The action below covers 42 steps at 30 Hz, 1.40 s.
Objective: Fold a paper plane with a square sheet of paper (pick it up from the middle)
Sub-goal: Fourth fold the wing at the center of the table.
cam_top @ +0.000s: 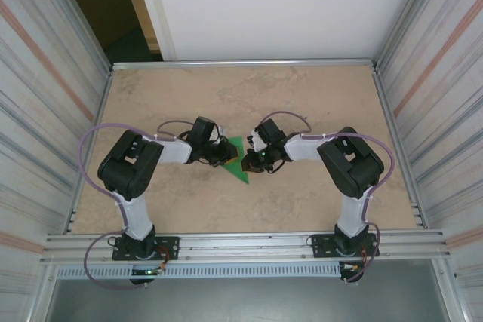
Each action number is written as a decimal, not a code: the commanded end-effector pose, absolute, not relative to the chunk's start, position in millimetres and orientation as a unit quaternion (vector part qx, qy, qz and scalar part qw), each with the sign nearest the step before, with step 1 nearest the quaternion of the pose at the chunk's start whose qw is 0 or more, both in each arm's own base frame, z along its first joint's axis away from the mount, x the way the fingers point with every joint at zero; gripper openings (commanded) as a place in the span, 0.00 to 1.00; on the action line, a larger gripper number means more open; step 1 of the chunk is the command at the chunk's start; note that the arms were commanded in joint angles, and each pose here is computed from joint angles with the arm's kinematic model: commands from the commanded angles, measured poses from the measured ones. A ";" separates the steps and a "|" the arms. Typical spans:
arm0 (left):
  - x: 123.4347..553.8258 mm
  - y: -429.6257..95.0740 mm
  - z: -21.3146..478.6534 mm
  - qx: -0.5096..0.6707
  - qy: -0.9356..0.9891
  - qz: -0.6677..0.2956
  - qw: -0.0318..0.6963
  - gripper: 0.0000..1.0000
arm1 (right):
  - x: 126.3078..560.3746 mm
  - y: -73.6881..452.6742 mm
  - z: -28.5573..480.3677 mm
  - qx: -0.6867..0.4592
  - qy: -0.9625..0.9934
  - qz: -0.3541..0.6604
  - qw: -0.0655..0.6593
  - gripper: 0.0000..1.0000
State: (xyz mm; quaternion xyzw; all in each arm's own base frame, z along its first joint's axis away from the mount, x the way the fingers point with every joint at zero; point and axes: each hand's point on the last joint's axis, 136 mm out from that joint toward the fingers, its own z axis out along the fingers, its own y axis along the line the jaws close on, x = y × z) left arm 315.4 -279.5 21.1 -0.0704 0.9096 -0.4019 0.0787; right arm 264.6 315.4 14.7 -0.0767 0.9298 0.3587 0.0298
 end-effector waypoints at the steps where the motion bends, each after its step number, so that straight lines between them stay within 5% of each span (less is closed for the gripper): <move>1: 301.5 -262.7 -2.8 -0.087 0.930 -0.354 0.047 0.17 | 252.2 302.3 -7.6 -0.046 0.936 0.348 -0.005 0.07; 10: 339.8 -274.5 65.0 -0.028 0.894 -0.426 0.139 0.22 | 251.4 292.2 -12.8 -0.027 0.931 0.363 -0.021 0.02; 42: 364.4 -265.5 11.8 -0.034 0.918 -0.380 0.109 0.16 | 239.6 277.6 -18.7 -0.058 0.934 0.348 -0.048 0.03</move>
